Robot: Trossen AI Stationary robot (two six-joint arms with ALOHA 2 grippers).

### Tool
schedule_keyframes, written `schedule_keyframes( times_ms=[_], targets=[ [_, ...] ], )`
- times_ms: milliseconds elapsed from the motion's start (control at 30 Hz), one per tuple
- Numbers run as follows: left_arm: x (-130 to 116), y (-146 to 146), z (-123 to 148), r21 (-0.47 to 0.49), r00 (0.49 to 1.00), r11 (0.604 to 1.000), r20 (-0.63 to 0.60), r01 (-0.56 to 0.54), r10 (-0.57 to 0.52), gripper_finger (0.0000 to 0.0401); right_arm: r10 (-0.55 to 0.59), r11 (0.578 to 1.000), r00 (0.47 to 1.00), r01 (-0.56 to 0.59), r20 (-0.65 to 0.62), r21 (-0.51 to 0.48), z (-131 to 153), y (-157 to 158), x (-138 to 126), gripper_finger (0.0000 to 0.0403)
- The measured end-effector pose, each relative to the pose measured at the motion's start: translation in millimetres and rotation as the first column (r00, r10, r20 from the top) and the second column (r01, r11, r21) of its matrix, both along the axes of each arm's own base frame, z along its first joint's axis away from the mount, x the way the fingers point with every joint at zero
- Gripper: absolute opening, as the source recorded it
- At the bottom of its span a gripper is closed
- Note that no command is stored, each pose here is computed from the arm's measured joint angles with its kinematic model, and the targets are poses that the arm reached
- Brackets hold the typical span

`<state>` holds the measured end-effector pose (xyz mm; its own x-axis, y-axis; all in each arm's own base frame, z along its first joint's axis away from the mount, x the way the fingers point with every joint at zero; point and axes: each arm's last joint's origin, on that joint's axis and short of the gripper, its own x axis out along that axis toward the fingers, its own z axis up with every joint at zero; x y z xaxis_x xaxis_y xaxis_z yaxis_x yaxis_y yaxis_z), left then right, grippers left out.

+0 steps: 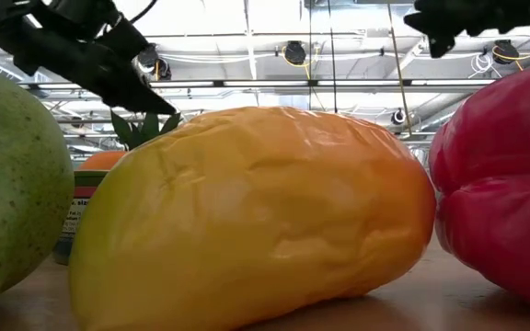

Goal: Pick & Place Food Item
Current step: Adjust the left transparent bin on the table

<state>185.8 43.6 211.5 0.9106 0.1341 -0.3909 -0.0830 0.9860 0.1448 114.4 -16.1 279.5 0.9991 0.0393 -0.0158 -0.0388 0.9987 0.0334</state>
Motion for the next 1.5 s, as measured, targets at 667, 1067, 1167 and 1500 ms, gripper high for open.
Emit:
schedule_keyframes(
  times_ms=[667,1067,1167,1500],
  targets=[
    [110.9,7.4,42.1,0.265,0.843,0.963,-0.528,0.054,0.099,0.0220,0.001,0.990,0.984,0.024,0.177,-0.139,-35.1,-0.7,1.1,0.0067],
    [160.6,20.2,19.7,0.235,0.655,0.951,-0.754,0.198,0.050,0.0259,0.003,0.989,0.990,0.018,0.138,-0.147,-38.9,-0.7,1.6,0.0064],
    [164.3,32.0,17.6,0.215,0.642,0.967,-0.763,0.135,0.080,0.0242,0.003,0.989,0.990,0.018,0.138,-0.147,-38.9,-0.7,1.6,0.0064],
    [166.2,49.7,11.4,0.080,0.661,0.995,-0.744,-0.053,0.095,0.0141,0.003,0.989,0.990,0.018,0.139,-0.147,-38.8,-0.7,1.6,0.0063]
  ],
)
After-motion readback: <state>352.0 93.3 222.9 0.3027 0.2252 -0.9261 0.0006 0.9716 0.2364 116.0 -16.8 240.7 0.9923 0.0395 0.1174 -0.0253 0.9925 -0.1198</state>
